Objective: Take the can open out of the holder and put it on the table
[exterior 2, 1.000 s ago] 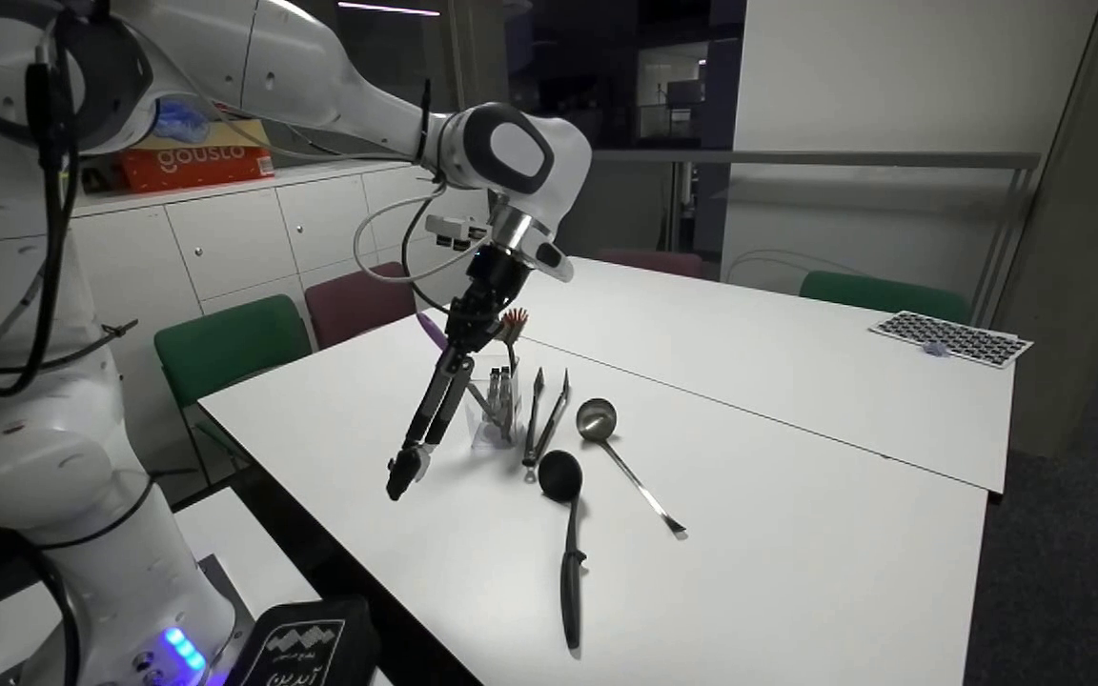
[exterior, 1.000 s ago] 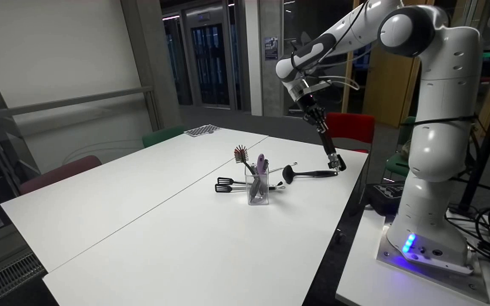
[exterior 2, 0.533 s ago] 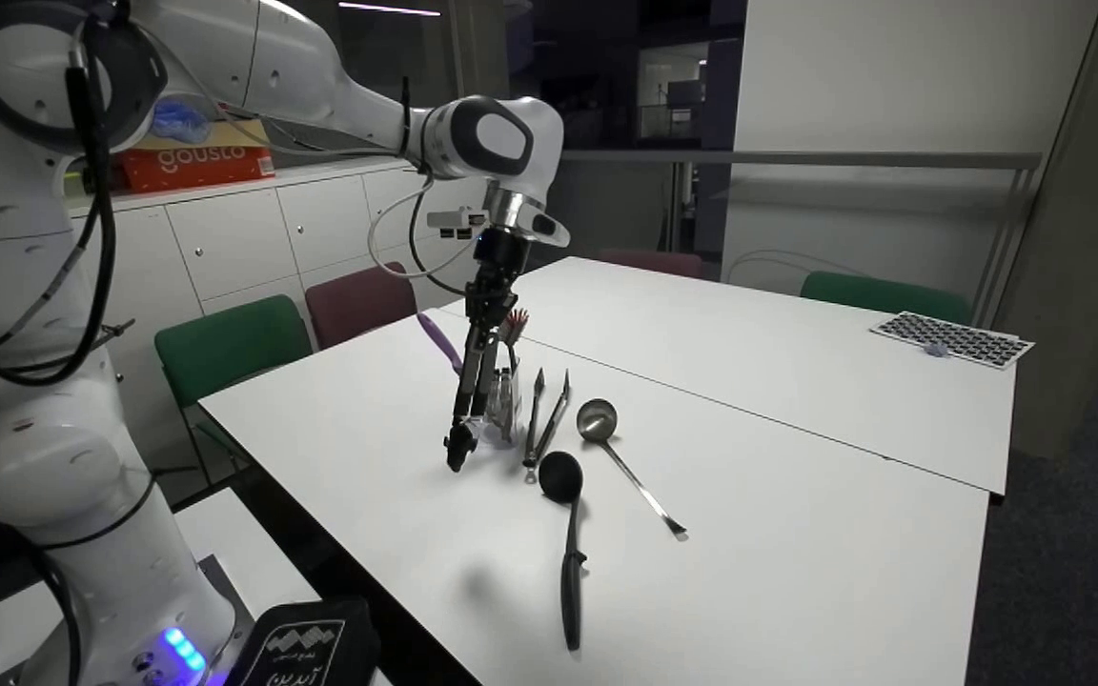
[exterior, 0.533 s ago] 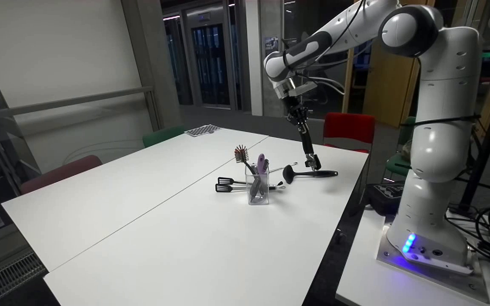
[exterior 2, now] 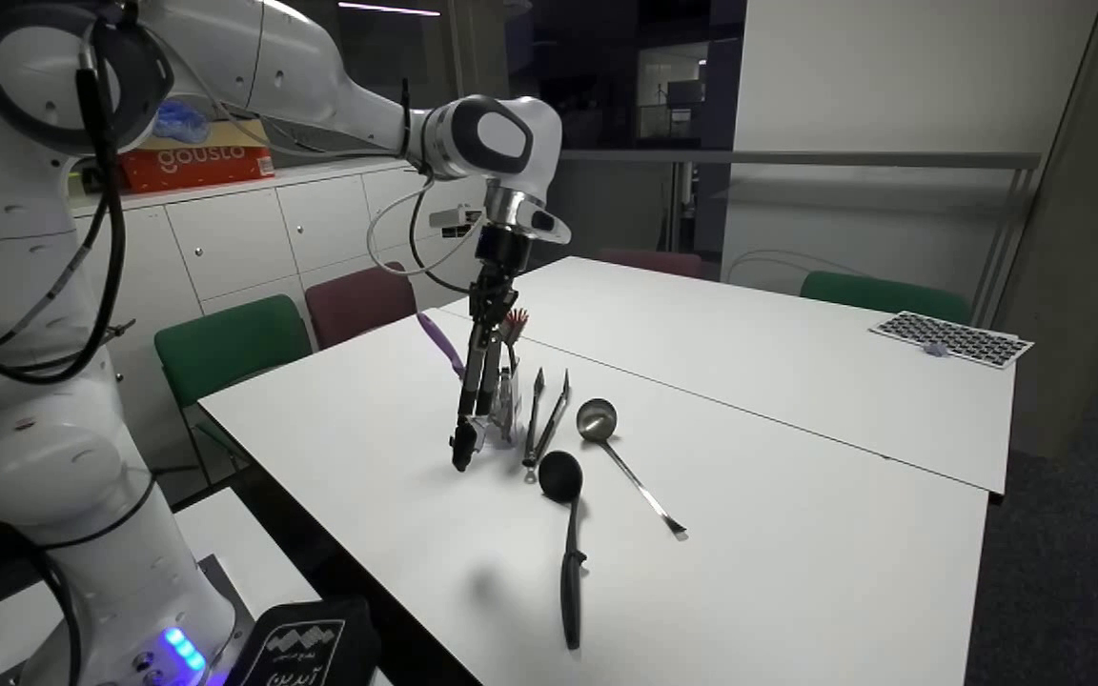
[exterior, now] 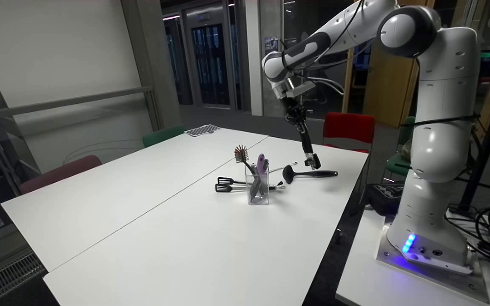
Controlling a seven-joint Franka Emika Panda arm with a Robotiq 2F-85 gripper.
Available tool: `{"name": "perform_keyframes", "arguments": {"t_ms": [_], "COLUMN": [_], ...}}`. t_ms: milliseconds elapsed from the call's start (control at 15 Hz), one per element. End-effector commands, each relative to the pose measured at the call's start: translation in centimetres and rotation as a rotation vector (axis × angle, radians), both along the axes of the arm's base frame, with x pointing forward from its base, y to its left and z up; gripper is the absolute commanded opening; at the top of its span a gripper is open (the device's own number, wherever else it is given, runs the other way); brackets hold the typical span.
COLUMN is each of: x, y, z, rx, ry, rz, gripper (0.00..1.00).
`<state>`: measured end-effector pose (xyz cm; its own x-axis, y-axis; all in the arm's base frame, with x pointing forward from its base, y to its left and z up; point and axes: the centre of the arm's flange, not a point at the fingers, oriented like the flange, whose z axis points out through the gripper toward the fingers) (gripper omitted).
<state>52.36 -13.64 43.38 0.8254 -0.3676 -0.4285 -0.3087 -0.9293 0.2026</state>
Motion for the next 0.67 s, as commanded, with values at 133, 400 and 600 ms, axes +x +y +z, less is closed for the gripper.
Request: {"name": "perform_keyframes", "arguments": {"t_ms": [133,400,600], "x": [-0.29,-0.52,-0.5], "y": [-0.42,-0.52,-0.09], "z": [1.24,1.14,1.33], "rx": [-0.043,-0.043,-0.018], "ry": [0.011,0.011,-0.024], "rz": [-0.006,-0.002,0.055], "gripper": [0.03,0.03,0.03]}}
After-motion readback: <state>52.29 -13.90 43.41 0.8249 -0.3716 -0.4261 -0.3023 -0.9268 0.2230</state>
